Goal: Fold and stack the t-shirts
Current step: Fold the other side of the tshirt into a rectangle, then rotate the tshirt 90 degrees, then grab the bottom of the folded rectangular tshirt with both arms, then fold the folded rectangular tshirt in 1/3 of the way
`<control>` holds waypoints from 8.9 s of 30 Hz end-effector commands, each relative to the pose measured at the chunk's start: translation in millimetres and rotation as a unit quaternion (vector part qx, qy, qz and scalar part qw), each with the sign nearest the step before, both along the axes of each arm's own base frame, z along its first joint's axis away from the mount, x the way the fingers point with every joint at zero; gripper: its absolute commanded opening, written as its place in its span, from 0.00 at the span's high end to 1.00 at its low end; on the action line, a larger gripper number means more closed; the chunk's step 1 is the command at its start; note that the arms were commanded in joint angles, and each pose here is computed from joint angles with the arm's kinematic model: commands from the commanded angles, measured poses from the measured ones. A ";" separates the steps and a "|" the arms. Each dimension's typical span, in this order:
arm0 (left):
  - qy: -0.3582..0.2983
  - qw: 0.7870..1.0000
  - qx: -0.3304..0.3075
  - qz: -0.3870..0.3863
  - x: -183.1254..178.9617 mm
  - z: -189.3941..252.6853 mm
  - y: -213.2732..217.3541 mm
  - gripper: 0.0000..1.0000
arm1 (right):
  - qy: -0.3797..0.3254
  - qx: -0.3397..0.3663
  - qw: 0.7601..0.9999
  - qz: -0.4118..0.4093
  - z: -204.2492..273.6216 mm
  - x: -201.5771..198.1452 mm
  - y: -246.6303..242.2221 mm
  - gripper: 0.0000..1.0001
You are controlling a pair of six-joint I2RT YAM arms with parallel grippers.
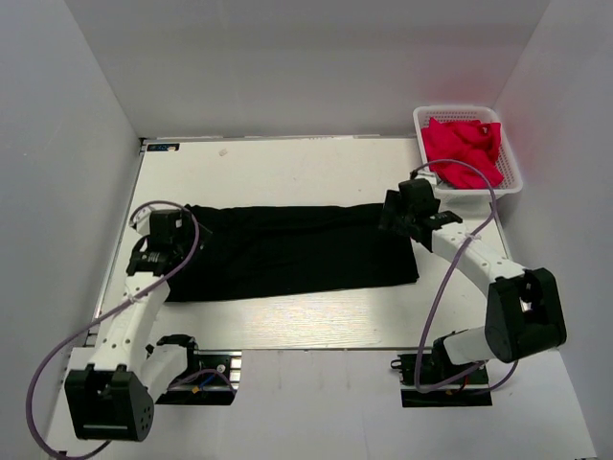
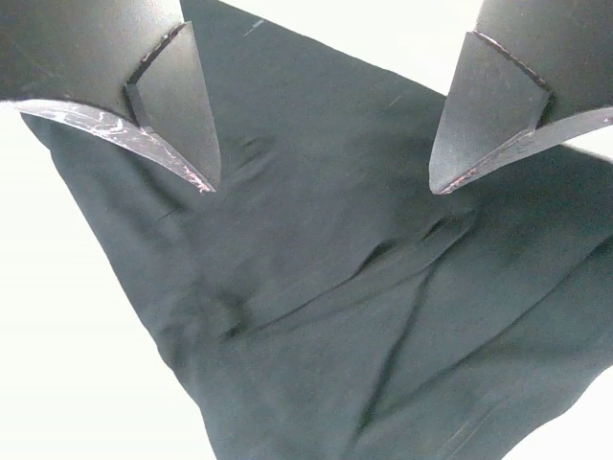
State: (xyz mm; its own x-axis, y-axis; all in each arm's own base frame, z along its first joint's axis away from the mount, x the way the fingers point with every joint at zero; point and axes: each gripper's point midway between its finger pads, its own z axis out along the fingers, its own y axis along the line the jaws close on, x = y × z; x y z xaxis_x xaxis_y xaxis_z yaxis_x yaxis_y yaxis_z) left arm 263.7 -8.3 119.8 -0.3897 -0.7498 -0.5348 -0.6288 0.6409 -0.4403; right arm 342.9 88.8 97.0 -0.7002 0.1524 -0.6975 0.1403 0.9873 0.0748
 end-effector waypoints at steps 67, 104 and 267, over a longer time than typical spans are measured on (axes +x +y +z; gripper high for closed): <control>0.231 0.969 0.080 -0.031 94.1 -114.4 26.9 0.00 | 0.017 0.027 0.995 0.096 -29.2 83.6 88.2 0.10; 0.162 0.981 0.037 -0.105 239.6 -125.6 -9.8 0.00 | 0.149 0.139 0.966 0.157 -83.9 -42.7 109.1 0.10; -0.039 0.948 0.040 -0.312 166.3 22.5 -191.3 1.00 | -0.100 0.012 0.990 0.101 65.1 82.8 151.5 1.00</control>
State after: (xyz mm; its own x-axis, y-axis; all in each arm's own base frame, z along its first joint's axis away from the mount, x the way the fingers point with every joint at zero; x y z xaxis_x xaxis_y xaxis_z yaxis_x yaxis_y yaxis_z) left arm 408.5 -199.8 121.3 -0.7416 -0.3348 -0.5813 -0.1209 0.9191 -0.3751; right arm 400.9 233.7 137.3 -0.6246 0.0184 -0.7807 -0.0664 0.9948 0.0766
